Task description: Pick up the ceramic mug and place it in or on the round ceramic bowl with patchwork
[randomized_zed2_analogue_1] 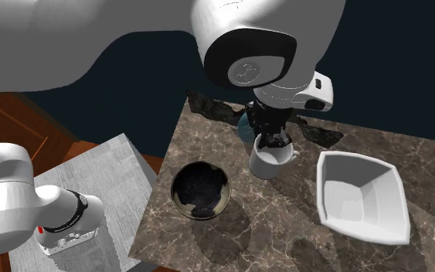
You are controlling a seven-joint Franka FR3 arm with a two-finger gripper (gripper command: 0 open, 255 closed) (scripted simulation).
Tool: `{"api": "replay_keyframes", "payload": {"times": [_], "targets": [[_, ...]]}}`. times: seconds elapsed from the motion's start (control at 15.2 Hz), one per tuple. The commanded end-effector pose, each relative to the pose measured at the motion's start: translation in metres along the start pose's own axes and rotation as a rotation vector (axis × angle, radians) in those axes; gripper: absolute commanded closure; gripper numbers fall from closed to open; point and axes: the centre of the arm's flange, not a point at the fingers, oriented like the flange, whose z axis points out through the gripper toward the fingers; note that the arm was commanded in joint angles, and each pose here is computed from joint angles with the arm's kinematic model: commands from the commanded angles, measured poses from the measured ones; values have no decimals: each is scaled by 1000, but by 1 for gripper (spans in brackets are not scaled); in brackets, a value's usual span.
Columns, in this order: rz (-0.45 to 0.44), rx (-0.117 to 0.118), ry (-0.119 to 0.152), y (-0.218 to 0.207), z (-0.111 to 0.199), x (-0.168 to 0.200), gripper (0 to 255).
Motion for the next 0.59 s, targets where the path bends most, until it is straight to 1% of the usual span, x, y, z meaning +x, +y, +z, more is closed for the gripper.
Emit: {"api": "replay_keyframes", "payload": {"times": [0.0,0.53], "targets": [[0,0,0,-4,-4,-20,255],[0,0,0,-29,-16,-122,255]]}}
